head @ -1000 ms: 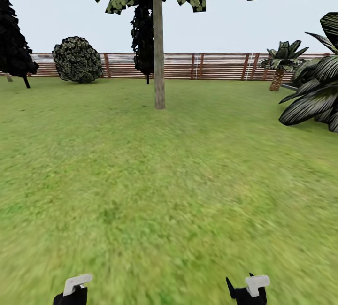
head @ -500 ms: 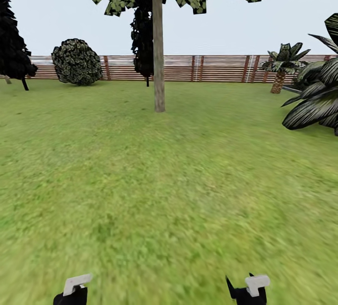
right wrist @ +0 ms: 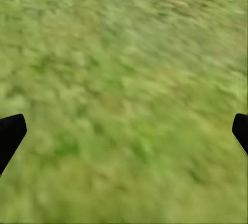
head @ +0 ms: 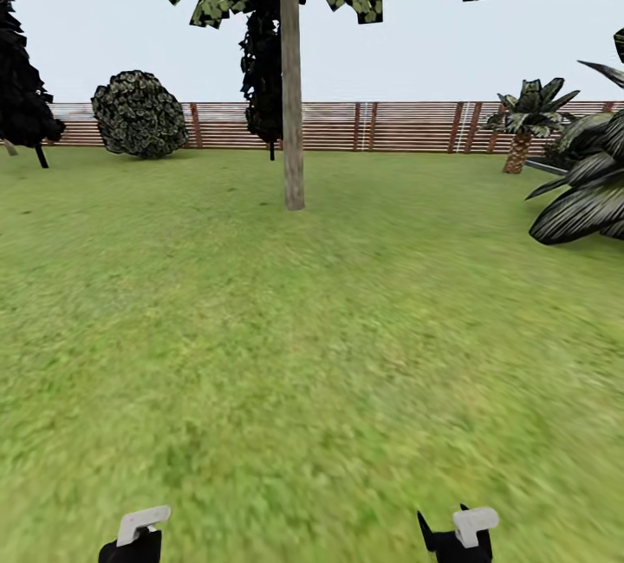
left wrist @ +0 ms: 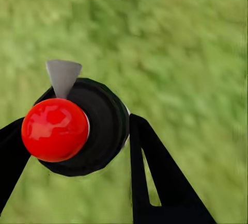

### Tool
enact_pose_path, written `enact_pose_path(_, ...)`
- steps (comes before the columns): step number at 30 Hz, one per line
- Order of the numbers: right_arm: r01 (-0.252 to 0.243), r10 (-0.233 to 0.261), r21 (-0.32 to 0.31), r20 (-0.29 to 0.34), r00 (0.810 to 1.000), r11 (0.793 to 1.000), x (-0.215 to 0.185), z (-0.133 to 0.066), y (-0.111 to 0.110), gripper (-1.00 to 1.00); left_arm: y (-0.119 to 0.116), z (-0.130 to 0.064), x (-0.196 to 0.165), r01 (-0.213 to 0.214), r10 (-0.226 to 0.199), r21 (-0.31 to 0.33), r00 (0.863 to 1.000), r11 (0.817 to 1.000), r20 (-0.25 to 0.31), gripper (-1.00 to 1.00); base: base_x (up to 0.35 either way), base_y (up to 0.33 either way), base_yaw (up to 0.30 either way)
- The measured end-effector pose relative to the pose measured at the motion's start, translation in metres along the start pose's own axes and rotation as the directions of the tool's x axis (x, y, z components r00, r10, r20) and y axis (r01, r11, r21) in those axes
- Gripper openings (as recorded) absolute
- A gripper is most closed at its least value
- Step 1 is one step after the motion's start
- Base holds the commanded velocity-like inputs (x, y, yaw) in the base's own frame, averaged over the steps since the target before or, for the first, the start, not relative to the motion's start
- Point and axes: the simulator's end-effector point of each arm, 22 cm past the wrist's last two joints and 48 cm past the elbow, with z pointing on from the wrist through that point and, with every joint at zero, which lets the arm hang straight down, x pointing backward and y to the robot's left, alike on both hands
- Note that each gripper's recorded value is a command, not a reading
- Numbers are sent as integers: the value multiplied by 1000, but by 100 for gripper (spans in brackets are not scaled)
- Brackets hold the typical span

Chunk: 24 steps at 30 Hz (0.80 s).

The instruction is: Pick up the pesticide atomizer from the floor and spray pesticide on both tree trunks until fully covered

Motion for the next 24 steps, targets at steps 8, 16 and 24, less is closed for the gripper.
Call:
enact_pose_path(8,0,0,-1,0,1000,1000,0,0,0,100,0,0,0,0,0,0,1000,1000,0,-100,340,0,0)
enact_pose_path(16,0,0,0,0,1000,1000,0,0,0,100,0,0,0,0,0,0,1000,1000,0,-100,340,0,0)
enact_pose_path(24,0,0,0,0,1000,1000,0,0,0,100,0,0,0,0,0,0,1000,1000,0,-100,340,0,0)
